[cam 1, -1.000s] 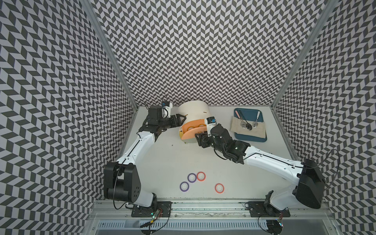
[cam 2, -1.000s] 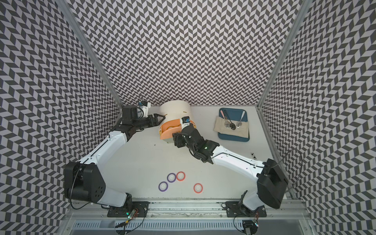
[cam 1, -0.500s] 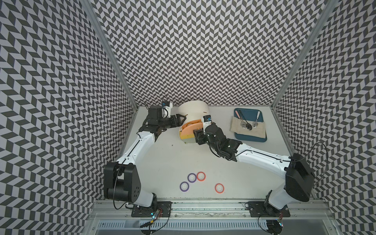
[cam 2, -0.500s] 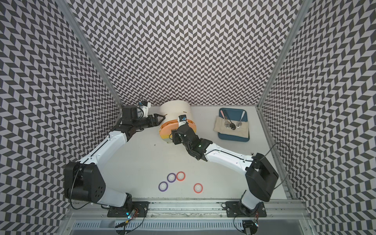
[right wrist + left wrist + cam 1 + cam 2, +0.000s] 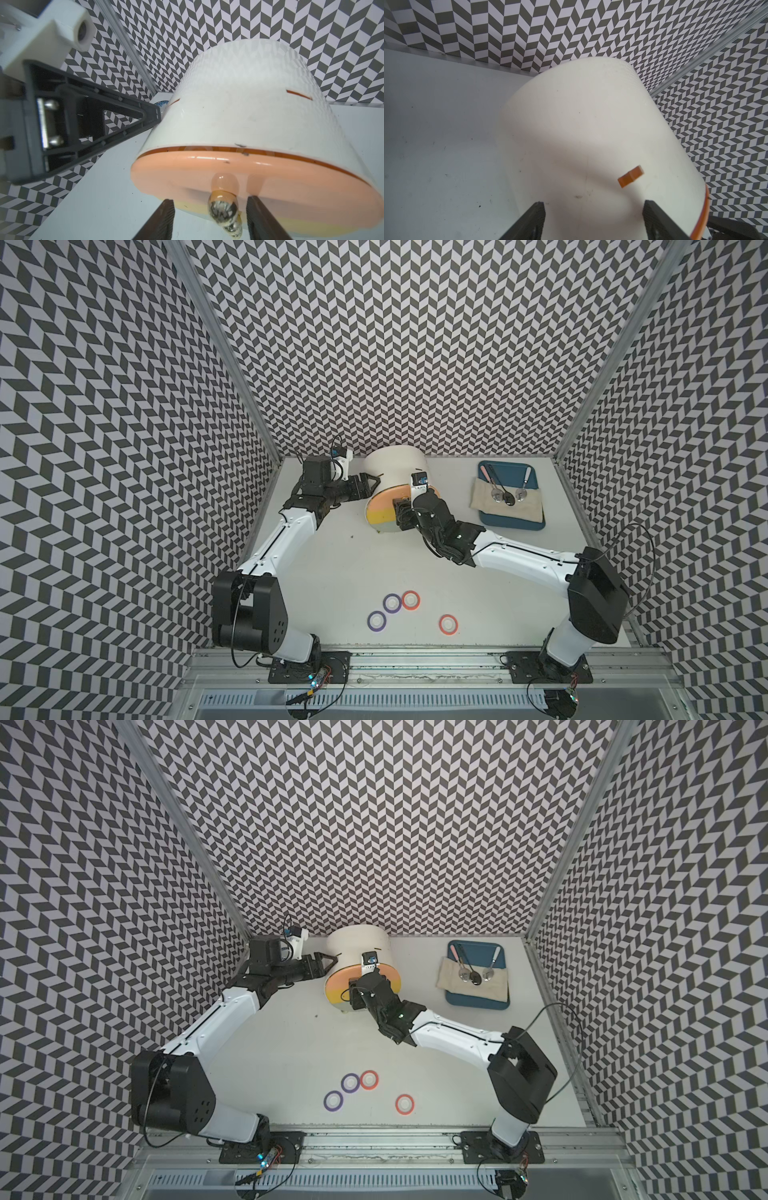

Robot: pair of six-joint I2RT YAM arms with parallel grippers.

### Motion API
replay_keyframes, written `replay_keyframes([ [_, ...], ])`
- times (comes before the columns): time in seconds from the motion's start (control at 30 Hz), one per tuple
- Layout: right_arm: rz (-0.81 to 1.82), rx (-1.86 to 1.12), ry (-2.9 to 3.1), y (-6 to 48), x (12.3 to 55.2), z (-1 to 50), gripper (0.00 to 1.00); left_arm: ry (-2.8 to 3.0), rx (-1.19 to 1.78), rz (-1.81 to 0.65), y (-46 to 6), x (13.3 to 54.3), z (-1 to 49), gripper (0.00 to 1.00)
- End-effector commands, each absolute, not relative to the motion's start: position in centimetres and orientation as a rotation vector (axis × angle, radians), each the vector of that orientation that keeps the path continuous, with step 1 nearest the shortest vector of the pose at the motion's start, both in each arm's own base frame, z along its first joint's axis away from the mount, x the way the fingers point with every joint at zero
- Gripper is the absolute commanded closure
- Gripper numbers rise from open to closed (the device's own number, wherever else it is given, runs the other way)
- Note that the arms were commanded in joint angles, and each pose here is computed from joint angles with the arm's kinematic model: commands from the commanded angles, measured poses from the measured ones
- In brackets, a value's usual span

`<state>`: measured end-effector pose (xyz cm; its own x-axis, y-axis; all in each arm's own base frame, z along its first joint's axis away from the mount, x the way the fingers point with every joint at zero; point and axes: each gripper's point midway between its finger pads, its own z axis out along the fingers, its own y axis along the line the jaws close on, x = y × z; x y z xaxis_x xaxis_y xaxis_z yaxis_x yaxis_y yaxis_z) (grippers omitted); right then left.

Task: Place the transparent tape into the drawer according to color
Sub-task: Close the drawer in the storage box.

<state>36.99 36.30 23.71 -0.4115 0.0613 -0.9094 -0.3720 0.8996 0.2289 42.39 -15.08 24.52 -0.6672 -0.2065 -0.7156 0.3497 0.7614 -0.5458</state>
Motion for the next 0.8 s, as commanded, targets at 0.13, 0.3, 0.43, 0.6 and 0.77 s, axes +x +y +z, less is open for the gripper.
replay_keyframes([
  [0.13, 0.478, -0.17, 1.869, 36.5, 38.3, 25.7, 0.41, 2.169, 0.145, -0.879, -15.7, 41.6, 23.5, 0.22],
  [0.3, 0.45, -0.151, 1.875, 36.1, 38.6, 25.2, 0.41, 2.167, 0.148, -0.885, -15.7, 41.6, 23.6, 0.22],
  [0.43, 0.447, -0.15, 1.874, 36.2, 38.7, 25.2, 0.4, 2.166, 0.149, -0.887, -15.8, 41.6, 23.6, 0.22],
  [0.6, 0.481, -0.165, 1.899, 36.5, 38.2, 25.2, 0.39, 2.166, 0.153, -0.886, -15.8, 41.5, 23.6, 0.22],
  [0.77, 0.582, -0.16, 1.973, 36.1, 36.2, 23.4, 0.33, 2.163, 0.153, -0.882, -15.6, 41.5, 23.6, 0.22],
])
